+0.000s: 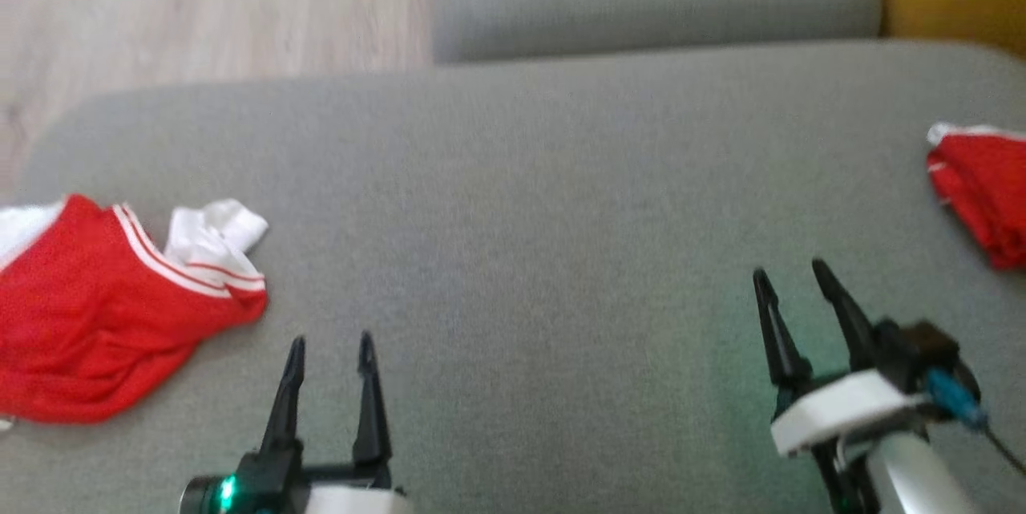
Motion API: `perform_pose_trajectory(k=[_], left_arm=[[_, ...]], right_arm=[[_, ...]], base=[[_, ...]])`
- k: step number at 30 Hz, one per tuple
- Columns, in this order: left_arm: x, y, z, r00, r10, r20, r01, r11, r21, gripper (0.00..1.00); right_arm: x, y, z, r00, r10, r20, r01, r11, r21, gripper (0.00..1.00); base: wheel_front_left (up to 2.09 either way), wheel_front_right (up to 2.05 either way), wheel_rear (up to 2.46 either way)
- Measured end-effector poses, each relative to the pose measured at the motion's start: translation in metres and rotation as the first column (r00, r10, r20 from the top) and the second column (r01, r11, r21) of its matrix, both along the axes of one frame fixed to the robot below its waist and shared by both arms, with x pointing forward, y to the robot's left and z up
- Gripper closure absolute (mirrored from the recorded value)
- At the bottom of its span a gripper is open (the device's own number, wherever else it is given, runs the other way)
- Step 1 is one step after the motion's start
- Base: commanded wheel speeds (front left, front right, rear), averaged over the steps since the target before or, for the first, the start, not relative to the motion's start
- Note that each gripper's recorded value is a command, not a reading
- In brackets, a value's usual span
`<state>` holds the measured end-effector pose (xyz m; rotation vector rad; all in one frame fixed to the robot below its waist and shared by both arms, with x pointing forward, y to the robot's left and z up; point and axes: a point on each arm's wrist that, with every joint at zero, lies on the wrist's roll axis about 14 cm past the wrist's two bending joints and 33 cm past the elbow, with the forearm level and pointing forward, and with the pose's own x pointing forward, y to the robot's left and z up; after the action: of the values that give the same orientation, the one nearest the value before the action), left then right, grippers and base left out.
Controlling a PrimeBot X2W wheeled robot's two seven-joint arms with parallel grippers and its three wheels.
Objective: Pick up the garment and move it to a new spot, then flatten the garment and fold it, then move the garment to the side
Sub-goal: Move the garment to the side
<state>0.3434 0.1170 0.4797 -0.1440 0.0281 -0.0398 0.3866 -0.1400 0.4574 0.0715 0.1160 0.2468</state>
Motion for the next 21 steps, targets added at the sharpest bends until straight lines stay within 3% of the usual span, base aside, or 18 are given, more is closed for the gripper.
perform_pose_trajectory(k=[8, 14, 21], left_arm=[[-0.034, 0.015, 0.022, 0.996, 0.042, 0.081, -0.043, 0.999, 0.006, 0.00], [-0.059, 0.023, 0.008, 0.997, 0.057, 0.046, -0.058, 0.998, 0.016, 0.00], [-0.065, 0.023, 0.007, 0.998, 0.046, 0.048, -0.047, 0.999, 0.023, 0.00]], right_arm=[[-0.044, 0.000, 0.037, 0.990, -0.052, 0.128, 0.040, 0.995, 0.096, 0.00], [-0.085, -0.006, 0.009, 0.996, -0.072, 0.053, 0.068, 0.995, 0.072, 0.00], [-0.086, -0.006, 0.015, 0.994, -0.081, 0.074, 0.075, 0.994, 0.078, 0.00]], base=[[0.00, 0.00, 0.00], [0.00, 0.00, 0.00], [0.00, 0.00, 0.00]])
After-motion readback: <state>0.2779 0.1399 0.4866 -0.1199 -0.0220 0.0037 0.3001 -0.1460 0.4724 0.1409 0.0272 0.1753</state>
